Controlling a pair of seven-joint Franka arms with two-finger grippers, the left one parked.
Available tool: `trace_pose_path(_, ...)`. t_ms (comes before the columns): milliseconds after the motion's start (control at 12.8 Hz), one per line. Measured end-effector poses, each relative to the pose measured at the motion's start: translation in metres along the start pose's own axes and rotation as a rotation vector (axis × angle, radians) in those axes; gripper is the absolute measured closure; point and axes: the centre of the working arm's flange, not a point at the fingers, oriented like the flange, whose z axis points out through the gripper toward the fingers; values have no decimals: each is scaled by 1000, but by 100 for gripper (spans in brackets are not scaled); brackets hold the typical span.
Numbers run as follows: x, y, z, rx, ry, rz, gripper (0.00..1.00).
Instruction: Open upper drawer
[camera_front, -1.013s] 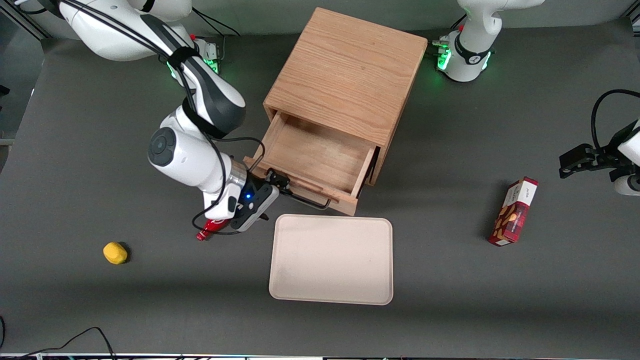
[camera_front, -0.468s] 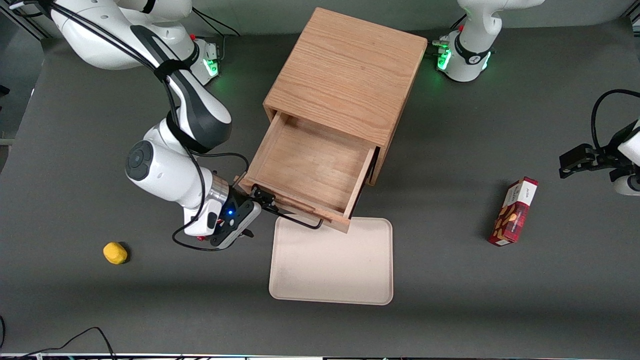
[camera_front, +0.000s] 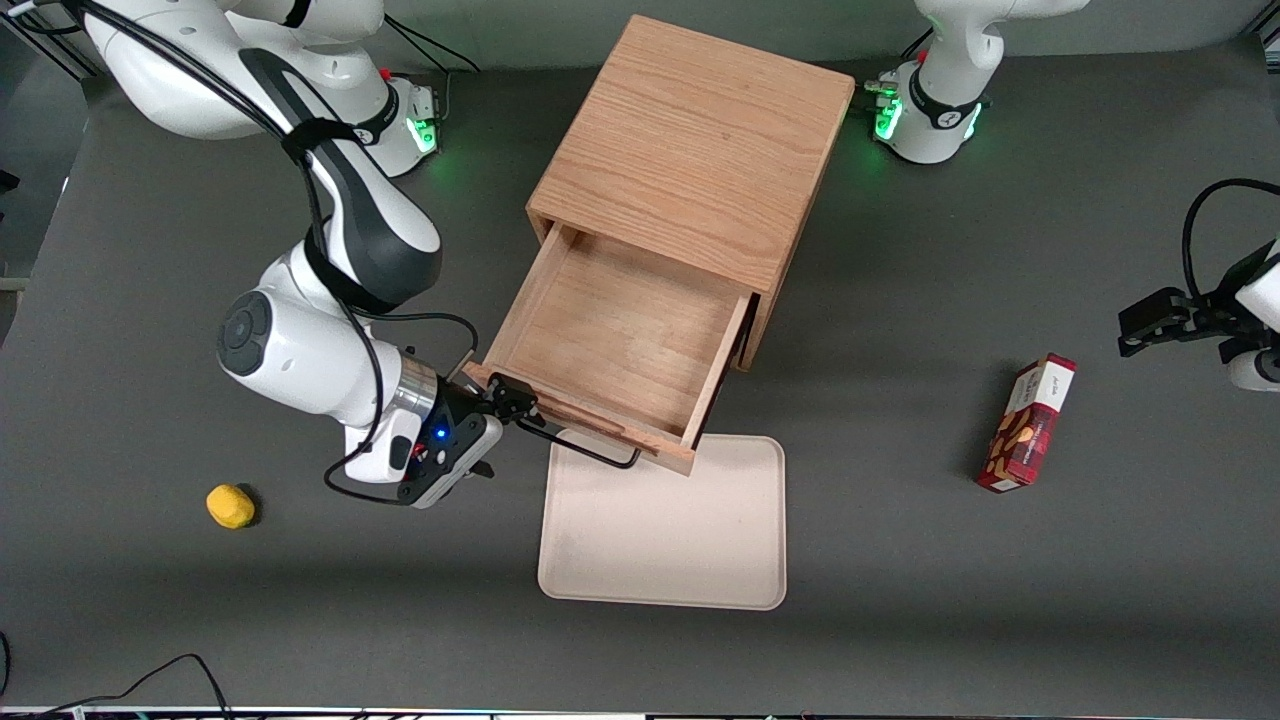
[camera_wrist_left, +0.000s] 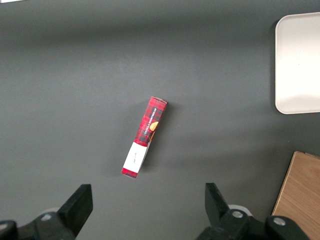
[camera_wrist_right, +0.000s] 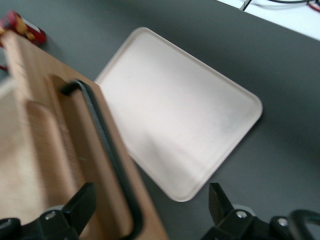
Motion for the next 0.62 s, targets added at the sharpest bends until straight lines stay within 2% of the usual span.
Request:
trace_pose_path(156,11,-22,-44,53,-41,152,0)
trace_pose_path(312,8,-37,-110,37,-99,232,0)
trace_pose_path(468,-16,-24,-182,-57,-121,281,0)
trace_pose_path(623,-50,-1,-244,-197,-107,335,0)
